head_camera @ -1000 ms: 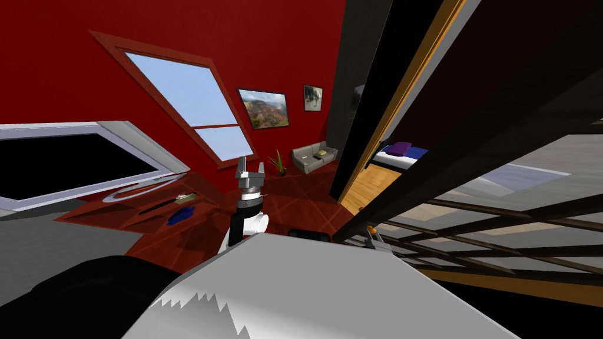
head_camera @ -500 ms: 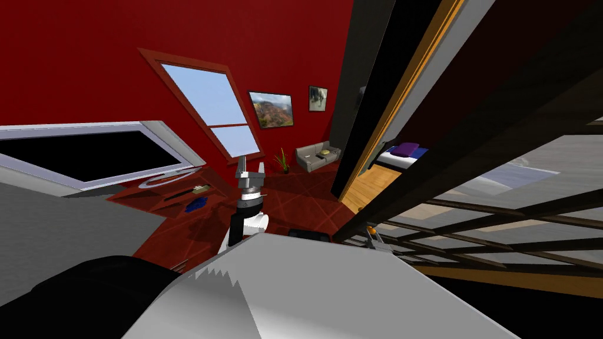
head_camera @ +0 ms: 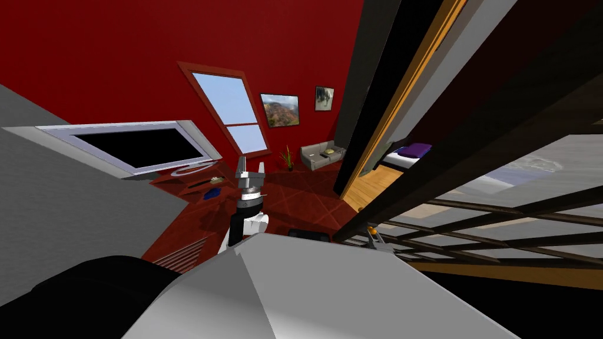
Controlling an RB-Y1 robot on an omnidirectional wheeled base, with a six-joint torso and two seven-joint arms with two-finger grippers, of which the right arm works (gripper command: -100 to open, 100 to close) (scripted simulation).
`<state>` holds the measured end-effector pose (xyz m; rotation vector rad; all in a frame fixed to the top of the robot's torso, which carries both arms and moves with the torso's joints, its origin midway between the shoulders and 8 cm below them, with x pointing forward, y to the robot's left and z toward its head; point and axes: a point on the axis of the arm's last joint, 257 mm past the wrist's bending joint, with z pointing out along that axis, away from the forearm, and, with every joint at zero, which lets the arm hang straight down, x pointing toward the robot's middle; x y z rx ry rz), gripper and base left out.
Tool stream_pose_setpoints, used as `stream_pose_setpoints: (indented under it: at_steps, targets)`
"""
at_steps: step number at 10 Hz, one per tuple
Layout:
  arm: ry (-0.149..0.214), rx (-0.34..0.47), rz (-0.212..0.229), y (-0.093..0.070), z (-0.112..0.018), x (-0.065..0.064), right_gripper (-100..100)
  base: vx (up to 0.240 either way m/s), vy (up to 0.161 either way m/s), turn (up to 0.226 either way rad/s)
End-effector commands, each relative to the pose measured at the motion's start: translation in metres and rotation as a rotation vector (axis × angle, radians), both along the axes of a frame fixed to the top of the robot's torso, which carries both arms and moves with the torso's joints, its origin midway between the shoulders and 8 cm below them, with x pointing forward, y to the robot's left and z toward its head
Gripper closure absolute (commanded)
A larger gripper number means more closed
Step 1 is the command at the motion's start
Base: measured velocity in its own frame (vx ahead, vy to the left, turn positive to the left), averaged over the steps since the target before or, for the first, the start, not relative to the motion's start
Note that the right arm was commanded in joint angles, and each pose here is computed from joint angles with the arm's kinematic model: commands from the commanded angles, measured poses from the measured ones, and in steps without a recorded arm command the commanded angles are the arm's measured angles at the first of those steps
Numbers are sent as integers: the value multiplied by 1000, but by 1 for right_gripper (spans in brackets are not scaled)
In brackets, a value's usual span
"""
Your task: Pull the door open
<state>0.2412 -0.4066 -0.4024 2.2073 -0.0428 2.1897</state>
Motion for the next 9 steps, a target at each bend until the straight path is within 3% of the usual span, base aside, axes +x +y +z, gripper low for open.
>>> stream_pose_setpoints:
  at_steps: [1, 9]
  targets:
    - [-6, 4, 15, 2, 1, 0, 100, -214, -41, 121]
    - [-2, 4, 50, 2, 0, 1, 100, -179, -32, 102]
